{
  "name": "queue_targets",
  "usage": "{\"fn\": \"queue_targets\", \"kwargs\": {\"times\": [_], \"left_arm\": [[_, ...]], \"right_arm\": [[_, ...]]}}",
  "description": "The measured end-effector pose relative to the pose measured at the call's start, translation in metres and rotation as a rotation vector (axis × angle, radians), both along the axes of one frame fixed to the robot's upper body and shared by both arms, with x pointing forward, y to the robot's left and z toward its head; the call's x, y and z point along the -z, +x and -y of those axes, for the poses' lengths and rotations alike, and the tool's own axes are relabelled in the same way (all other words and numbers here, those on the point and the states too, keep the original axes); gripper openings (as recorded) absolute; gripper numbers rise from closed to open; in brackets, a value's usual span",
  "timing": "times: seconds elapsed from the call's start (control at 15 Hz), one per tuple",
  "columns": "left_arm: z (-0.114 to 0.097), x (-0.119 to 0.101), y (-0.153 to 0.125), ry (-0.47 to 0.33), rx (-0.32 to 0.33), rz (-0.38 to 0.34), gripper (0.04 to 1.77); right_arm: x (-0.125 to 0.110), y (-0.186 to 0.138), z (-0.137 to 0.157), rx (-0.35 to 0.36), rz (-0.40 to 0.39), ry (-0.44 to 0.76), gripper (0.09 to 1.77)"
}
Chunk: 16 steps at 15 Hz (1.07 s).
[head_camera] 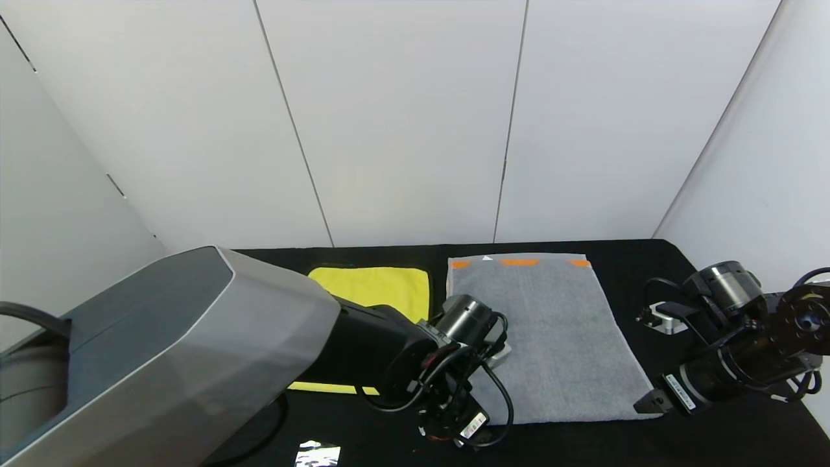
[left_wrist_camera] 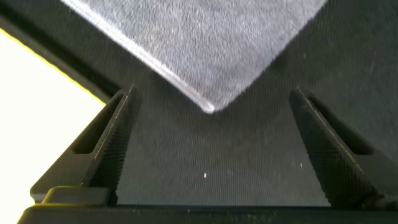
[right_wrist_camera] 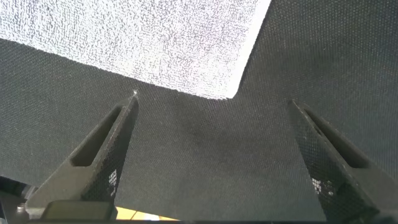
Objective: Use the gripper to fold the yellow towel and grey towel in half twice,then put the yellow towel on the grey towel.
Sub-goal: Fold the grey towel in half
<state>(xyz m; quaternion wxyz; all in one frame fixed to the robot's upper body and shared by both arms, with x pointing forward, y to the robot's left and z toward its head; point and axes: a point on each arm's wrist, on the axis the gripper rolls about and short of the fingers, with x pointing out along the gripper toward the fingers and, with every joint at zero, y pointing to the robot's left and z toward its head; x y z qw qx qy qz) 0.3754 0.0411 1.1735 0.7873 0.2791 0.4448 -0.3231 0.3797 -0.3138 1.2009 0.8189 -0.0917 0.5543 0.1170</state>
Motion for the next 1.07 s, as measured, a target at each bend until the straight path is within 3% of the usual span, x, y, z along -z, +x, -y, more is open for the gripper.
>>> {"fn": "queue_targets", "kwargs": {"times": [0.73, 1.07], "left_arm": [[0.008, 0.013, 0.003, 0.017, 0.007, -0.009, 1.72], [0.009, 0.018, 0.006, 0.037, -0.005, 0.004, 0.96]], "right_arm": [[-0.002, 0.0, 0.0, 0.002, 0.009, 0.002, 1.71], [-0.002, 0.0, 0.0, 0.002, 0.009, 0.003, 1.71]]}}
